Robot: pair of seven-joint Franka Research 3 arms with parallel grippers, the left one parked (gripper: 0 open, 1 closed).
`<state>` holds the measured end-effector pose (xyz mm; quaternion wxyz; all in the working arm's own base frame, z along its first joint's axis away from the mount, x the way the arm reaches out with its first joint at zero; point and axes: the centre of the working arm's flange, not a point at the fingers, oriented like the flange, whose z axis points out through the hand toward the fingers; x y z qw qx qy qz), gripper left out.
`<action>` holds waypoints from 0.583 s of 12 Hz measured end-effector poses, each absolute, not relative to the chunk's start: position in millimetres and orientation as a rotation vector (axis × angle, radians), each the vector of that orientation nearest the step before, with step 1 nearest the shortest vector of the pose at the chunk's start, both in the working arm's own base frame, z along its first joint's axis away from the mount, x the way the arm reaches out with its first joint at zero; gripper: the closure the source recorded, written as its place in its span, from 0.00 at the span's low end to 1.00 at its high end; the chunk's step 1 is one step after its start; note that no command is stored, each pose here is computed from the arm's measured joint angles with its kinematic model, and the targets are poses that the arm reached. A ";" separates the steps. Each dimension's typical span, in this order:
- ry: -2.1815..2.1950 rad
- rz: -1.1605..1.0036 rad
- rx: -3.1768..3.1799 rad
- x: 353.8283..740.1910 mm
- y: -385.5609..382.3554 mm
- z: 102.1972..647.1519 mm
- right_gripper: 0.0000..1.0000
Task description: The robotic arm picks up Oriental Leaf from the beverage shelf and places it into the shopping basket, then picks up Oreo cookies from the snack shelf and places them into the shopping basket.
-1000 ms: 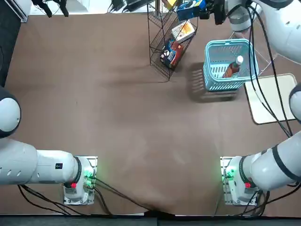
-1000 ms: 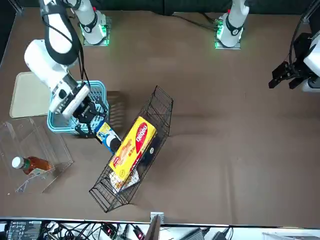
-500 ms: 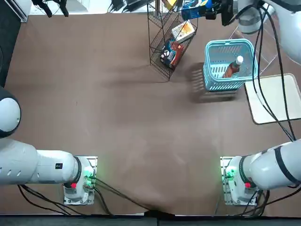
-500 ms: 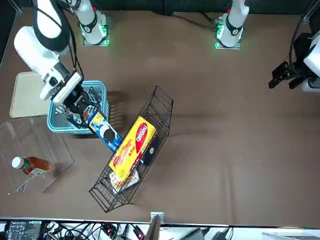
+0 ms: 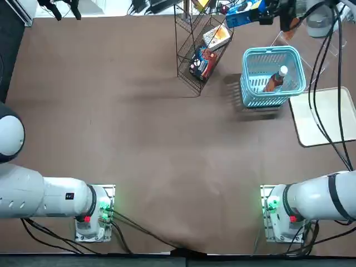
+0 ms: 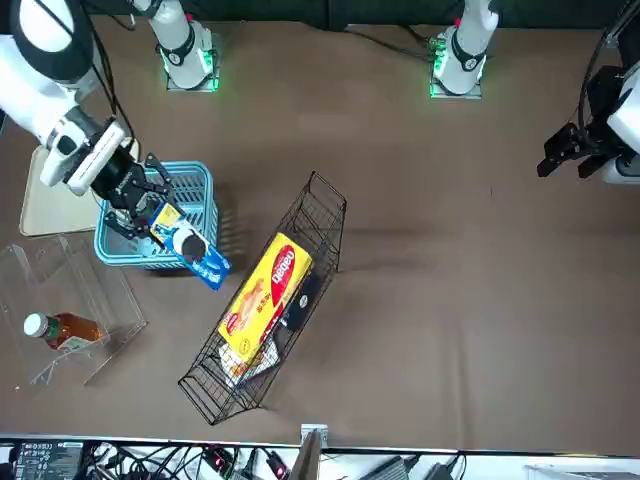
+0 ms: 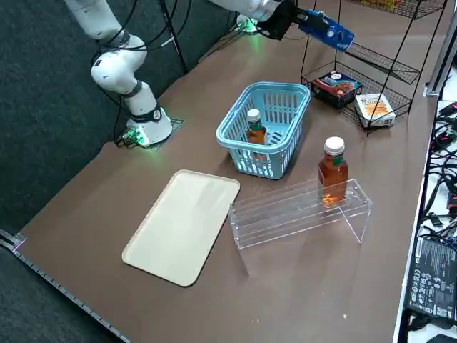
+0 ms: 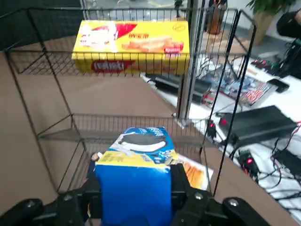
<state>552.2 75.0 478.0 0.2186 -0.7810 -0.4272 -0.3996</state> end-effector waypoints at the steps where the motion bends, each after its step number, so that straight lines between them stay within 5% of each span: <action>1: -1.194 -1.069 -2.175 551.3 67.1 479.4 0.39; 7: -1.252 -0.872 -2.241 542.5 26.0 507.7 0.39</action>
